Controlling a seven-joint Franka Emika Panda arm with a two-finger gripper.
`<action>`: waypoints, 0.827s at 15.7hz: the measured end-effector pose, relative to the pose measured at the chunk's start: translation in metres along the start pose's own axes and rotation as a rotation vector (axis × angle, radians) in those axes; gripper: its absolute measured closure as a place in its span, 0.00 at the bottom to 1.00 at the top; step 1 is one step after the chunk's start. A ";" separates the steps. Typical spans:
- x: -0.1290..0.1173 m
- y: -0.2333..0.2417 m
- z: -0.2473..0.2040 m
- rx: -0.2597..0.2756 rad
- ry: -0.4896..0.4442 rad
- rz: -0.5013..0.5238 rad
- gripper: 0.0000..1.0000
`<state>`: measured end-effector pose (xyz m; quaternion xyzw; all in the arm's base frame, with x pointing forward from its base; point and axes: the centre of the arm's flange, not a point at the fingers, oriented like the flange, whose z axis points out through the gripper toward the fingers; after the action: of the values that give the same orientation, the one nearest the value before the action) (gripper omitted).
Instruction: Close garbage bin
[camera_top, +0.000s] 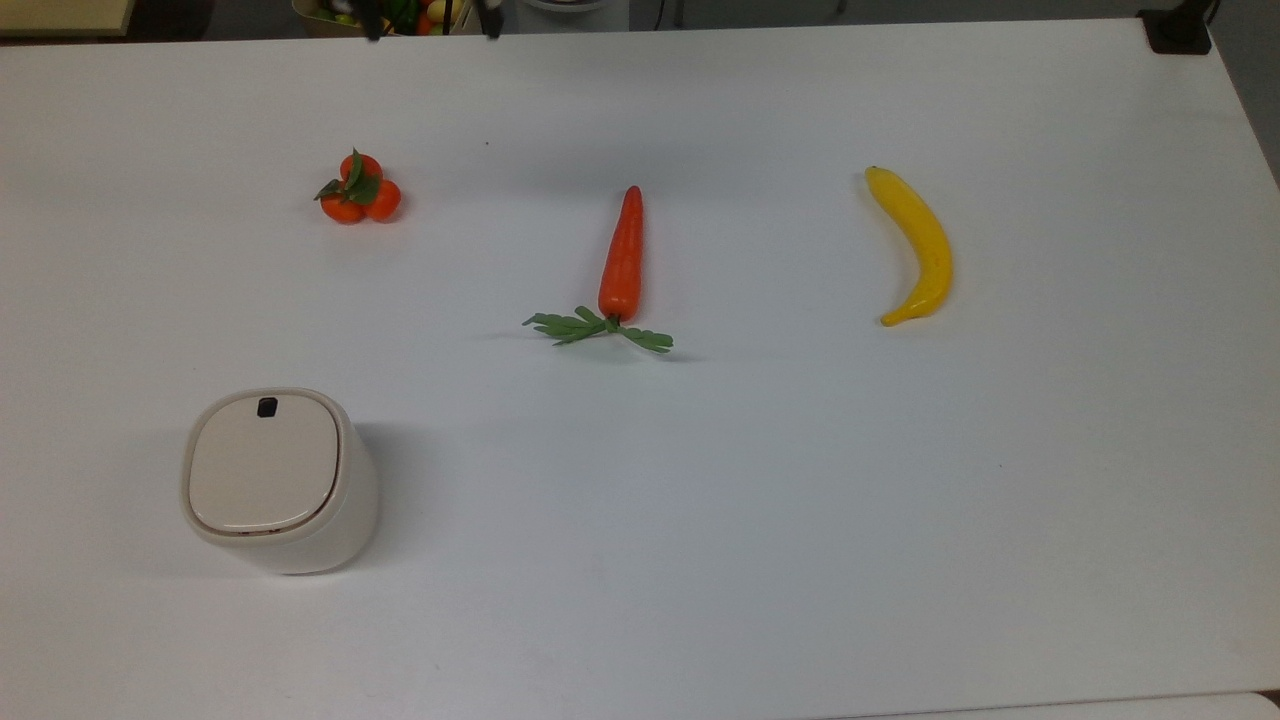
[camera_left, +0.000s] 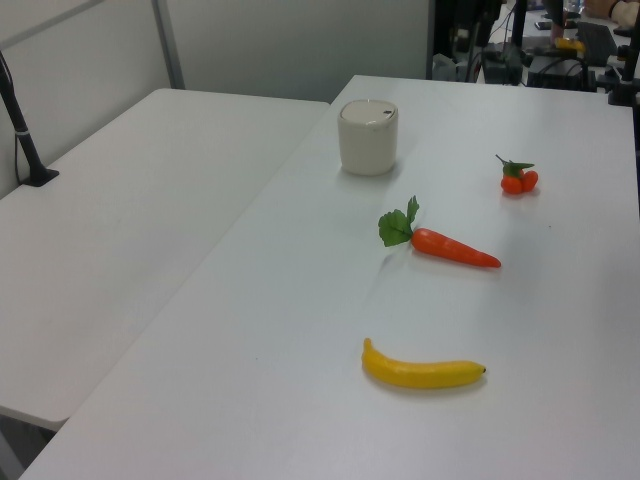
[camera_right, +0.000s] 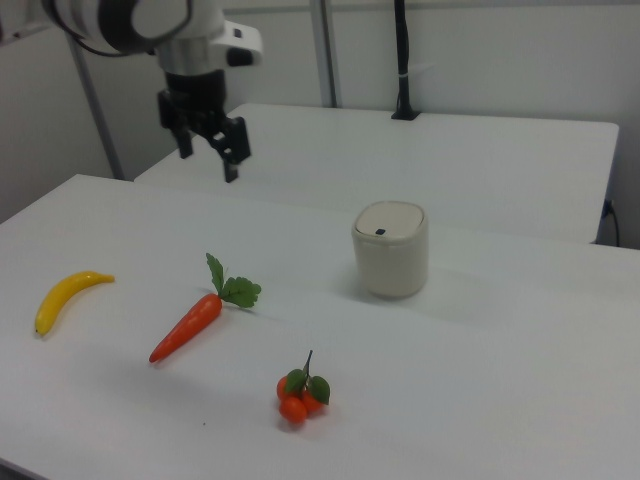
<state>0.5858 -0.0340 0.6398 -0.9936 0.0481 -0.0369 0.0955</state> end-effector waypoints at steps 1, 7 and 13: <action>-0.007 -0.008 -0.005 0.002 -0.014 -0.008 0.00; -0.033 -0.072 0.008 -0.099 -0.076 -0.062 0.00; -0.043 -0.102 0.032 -0.148 -0.064 -0.147 0.00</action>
<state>0.5547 0.0757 0.6255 -0.9994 -0.0253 -0.0086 0.0206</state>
